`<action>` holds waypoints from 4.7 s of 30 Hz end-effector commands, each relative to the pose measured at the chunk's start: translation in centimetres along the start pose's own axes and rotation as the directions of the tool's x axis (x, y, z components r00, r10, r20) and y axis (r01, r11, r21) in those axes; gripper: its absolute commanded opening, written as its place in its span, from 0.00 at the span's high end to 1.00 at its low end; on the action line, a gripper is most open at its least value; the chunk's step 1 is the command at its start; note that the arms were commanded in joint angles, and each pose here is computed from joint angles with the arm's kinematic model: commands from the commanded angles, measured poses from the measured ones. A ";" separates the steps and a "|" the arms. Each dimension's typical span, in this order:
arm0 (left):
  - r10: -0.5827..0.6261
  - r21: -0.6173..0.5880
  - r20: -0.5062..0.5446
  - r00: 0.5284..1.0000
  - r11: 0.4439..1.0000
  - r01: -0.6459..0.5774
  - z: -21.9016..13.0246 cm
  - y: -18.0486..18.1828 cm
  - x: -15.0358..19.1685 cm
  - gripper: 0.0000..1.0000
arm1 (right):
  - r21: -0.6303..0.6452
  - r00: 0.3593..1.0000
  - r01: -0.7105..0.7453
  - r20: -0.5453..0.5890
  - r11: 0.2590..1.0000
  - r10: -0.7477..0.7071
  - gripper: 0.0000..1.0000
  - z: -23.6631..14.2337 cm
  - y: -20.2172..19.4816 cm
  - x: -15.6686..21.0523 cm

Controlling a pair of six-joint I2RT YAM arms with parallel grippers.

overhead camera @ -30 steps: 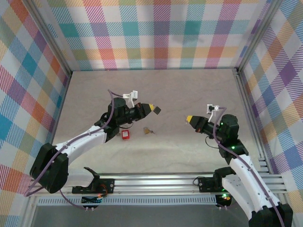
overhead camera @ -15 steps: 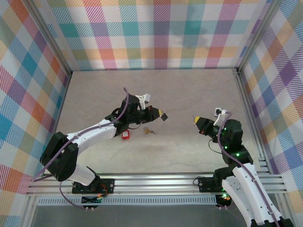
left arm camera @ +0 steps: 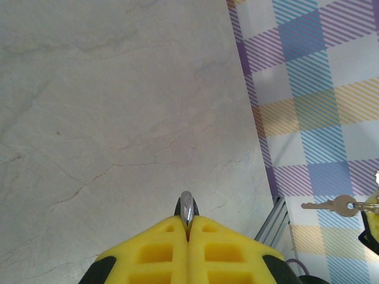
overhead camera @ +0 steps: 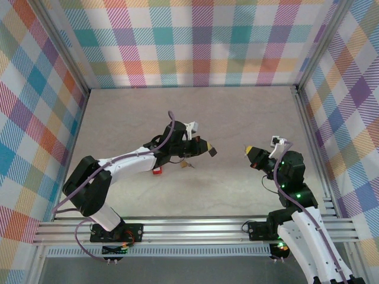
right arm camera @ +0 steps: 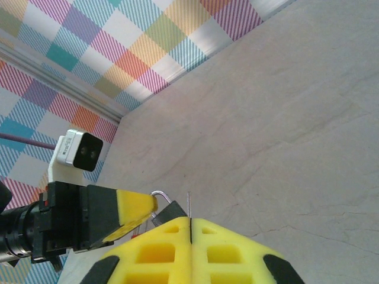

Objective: Lock with the key

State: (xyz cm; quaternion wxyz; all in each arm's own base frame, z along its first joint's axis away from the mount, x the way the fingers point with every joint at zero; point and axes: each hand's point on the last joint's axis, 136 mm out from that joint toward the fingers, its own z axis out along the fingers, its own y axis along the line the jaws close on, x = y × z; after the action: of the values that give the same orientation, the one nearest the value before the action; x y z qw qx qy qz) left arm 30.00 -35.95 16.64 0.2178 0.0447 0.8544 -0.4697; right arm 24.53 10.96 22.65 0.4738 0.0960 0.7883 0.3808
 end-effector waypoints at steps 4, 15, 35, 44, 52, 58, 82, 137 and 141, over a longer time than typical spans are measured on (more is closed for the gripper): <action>0.025 0.015 -0.009 1.000 1.000 -0.024 1.4 -0.8 0.0 1.00 | 0.002 1.000 0.010 0.011 1.000 -0.010 1.00 -0.1 -0.2 -0.1; 0.005 -0.042 -0.049 0.999 0.999 -0.007 4.2 1.5 1.0 1.00 | 0.001 1.000 0.006 0.003 1.000 -0.006 1.00 0.1 -0.3 0.1; 0.013 -0.149 -0.104 0.995 0.988 -0.029 7.1 5.1 2.3 1.00 | -0.019 1.000 0.006 -0.013 1.000 -0.006 1.00 0.3 -0.1 0.4; 0.011 -0.170 -0.120 0.993 0.985 -0.032 7.8 5.9 2.7 1.00 | -0.028 1.000 0.001 -0.024 1.000 -0.001 1.00 0.4 0.0 0.7; 0.010 -0.188 -0.134 0.991 0.982 -0.035 8.3 6.7 3.2 1.00 | -0.037 1.000 0.002 -0.030 0.999 -0.003 1.00 0.5 0.1 0.7; 0.016 -0.209 -0.139 0.990 0.977 -0.045 8.4 7.3 3.3 1.00 | -0.041 0.999 -0.002 -0.040 0.999 0.000 1.00 0.6 0.1 0.9; 0.068 -0.290 -0.185 0.980 0.949 -0.121 8.7 8.8 3.2 0.91 | -0.052 0.998 -0.008 -0.061 0.999 0.005 1.00 1.0 0.2 1.2; 0.259 -0.320 -0.055 0.964 0.910 -0.263 3.1 2.7 -4.9 0.37 | -0.051 0.996 -0.017 -0.087 0.999 0.013 1.00 1.5 -0.2 1.8; 0.313 -0.325 -0.009 0.950 0.898 -0.299 0.4 0.4 -5.3 0.29 | -0.048 0.995 -0.022 -0.097 0.999 0.017 1.00 1.8 -0.4 2.0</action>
State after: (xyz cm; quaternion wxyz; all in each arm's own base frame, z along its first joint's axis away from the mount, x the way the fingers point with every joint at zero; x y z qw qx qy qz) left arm 35.87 -36.58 16.19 0.2874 0.1260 0.9018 -0.2971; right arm 24.85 12.50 20.53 0.4301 0.0778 0.8039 0.4034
